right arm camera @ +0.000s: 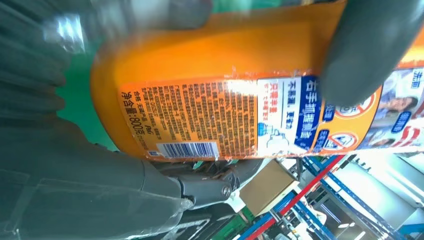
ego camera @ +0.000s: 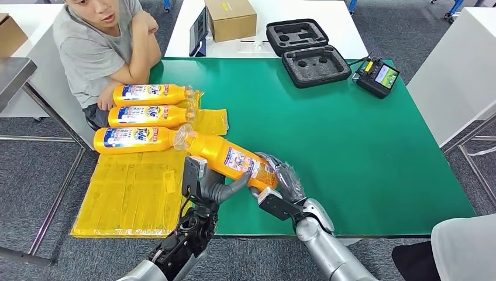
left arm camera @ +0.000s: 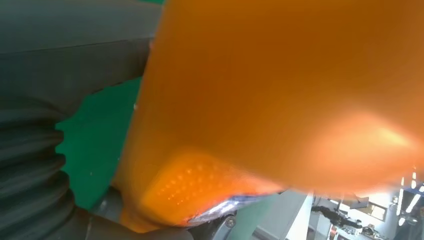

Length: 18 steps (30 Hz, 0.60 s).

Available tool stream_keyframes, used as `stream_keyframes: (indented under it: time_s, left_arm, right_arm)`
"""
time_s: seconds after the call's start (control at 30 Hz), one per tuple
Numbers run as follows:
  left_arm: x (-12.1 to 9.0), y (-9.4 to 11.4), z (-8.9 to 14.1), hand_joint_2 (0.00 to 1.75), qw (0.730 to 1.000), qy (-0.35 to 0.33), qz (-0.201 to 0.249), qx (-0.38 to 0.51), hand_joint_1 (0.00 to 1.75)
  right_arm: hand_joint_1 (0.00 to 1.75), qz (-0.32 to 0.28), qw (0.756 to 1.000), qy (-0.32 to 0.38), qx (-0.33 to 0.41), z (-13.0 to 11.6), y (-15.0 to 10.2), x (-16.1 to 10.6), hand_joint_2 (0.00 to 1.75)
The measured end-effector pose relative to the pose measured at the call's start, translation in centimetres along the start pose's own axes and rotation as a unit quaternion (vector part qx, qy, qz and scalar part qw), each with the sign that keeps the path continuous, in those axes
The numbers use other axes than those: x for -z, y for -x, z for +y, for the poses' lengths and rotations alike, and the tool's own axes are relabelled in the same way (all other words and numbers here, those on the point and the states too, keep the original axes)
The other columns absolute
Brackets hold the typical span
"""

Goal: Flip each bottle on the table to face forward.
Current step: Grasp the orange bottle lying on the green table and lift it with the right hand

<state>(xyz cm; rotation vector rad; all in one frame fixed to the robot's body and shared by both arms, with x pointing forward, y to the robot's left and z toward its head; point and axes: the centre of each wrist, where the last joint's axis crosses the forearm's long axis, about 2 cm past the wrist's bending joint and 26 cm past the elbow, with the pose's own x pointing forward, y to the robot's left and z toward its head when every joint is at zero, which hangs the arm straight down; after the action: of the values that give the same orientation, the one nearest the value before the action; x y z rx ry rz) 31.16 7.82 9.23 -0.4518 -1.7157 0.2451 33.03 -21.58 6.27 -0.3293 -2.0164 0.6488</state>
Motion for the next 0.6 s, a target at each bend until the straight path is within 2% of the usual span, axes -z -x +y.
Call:
stream_keyframes:
  time_s: [0.6]
  left_arm:
    - [0.2, 0.4, -0.5, 1.75, 0.999, -0.016, 0.03, -0.036, 0.0]
  right_arm:
    - [1.75, 0.01, 1.0, -0.01, 0.02, 2.3, -1.0, -0.8, 1.75]
